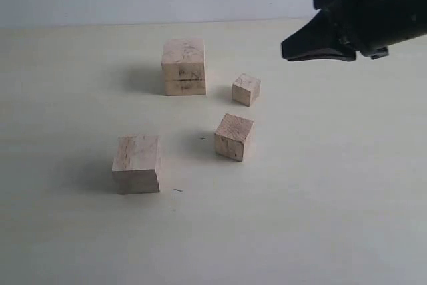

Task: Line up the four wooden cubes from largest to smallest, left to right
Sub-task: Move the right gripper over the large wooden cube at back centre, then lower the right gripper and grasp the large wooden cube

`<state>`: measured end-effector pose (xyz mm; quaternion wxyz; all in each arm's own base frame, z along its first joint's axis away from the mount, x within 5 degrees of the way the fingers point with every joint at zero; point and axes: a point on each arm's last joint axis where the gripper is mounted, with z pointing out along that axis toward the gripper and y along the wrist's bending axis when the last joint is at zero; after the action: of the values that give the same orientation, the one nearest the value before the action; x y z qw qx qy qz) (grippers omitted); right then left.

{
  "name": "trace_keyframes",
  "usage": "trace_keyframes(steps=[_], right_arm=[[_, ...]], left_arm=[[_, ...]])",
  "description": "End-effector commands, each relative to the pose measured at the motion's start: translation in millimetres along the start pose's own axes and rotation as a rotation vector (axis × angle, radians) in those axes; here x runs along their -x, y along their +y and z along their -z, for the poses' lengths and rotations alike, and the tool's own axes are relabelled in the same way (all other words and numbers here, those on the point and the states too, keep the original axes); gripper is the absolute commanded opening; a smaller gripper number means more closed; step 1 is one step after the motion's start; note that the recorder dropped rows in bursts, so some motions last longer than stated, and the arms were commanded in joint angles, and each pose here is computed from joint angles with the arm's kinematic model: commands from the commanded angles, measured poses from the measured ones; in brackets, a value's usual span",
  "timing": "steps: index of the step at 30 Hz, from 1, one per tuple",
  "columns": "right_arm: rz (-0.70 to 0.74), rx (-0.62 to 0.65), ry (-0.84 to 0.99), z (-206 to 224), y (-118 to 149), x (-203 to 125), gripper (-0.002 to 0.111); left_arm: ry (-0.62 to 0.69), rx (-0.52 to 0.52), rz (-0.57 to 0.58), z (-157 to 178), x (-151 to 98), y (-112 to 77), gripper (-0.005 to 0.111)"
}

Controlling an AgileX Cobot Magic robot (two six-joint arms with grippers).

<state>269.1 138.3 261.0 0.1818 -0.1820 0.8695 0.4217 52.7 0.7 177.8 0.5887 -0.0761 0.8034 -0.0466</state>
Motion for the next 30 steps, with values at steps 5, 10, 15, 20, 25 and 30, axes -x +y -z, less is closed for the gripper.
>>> trace_keyframes(steps=[5,10,15,20,25,30], right_arm=[[0.259,0.044,0.096,-68,28,32,0.052],[0.313,0.022,0.098,-96,28,51,0.079],[0.239,0.054,0.097,-124,17,65,0.092],[0.171,0.202,0.175,-146,14,70,0.095],[0.136,0.278,0.199,-153,20,79,0.095],[0.172,0.026,0.168,-151,51,107,0.094]], left_arm=[[-0.021,-0.009,-0.006,0,2,-0.6,0.0],[-0.021,-0.009,-0.006,0,2,-0.6,0.0],[-0.021,-0.009,-0.006,0,2,-0.6,0.0],[-0.021,-0.009,-0.006,0,2,-0.6,0.0],[-0.021,-0.009,-0.006,0,2,-0.6,0.0],[-0.021,-0.009,-0.006,0,2,-0.6,0.0]])
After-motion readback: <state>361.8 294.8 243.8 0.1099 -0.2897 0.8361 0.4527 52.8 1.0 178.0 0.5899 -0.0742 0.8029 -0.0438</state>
